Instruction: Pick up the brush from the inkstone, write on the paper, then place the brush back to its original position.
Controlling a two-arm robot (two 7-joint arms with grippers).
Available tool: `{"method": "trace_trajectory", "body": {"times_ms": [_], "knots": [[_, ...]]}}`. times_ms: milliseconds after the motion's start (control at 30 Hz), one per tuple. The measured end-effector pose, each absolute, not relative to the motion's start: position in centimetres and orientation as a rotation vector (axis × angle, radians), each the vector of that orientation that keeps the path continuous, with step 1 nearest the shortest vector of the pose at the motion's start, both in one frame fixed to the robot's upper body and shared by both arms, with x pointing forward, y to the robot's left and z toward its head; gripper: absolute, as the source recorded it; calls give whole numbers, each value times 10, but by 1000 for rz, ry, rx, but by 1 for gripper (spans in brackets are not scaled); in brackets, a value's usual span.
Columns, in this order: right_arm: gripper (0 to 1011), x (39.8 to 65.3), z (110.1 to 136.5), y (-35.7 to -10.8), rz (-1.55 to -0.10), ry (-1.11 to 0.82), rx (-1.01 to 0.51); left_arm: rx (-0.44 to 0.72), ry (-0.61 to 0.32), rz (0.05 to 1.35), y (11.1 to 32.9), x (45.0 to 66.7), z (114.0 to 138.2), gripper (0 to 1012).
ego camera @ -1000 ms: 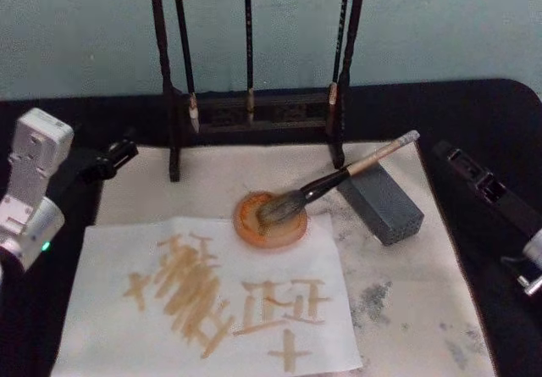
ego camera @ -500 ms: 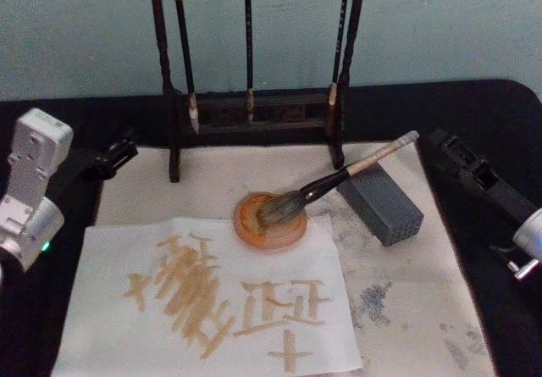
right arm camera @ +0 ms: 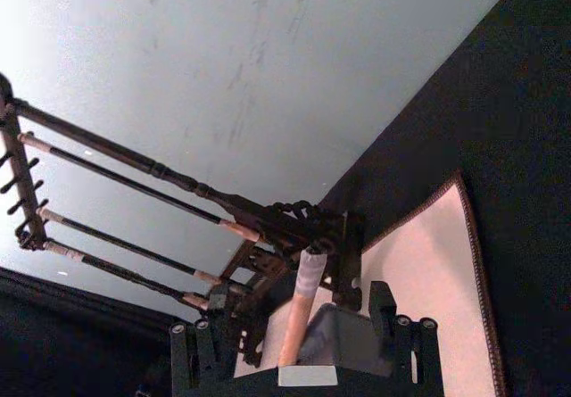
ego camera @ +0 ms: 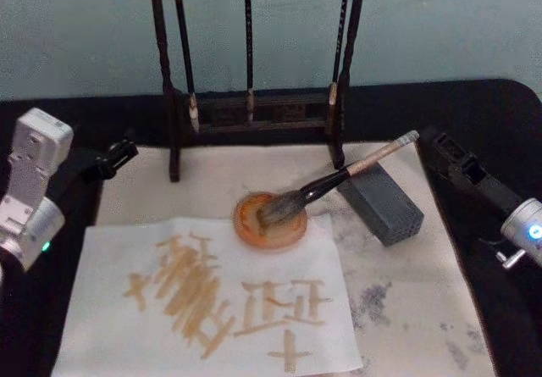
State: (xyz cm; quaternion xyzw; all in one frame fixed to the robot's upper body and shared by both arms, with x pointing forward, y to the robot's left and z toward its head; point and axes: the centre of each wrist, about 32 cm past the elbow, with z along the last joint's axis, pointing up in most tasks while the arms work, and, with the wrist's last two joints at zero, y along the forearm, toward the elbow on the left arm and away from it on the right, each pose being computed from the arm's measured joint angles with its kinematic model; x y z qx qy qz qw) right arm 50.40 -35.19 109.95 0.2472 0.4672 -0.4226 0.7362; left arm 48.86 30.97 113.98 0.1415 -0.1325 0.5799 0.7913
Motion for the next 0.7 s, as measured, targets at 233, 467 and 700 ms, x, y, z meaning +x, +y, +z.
{"method": "trace_trajectory", "body": {"times_ms": [233, 467, 700], "knots": [[1001, 514, 1095, -352, -926, 1047, 550, 304, -285, 1248, 310, 489, 1140, 1002], [1001, 524, 1091, -349, -921, 1060, 546, 304, -285, 1248, 310, 489, 1140, 1002], [1001, 531, 1089, -347, -913, 1067, 542, 305, -285, 1248, 310, 489, 1140, 1002]]}}
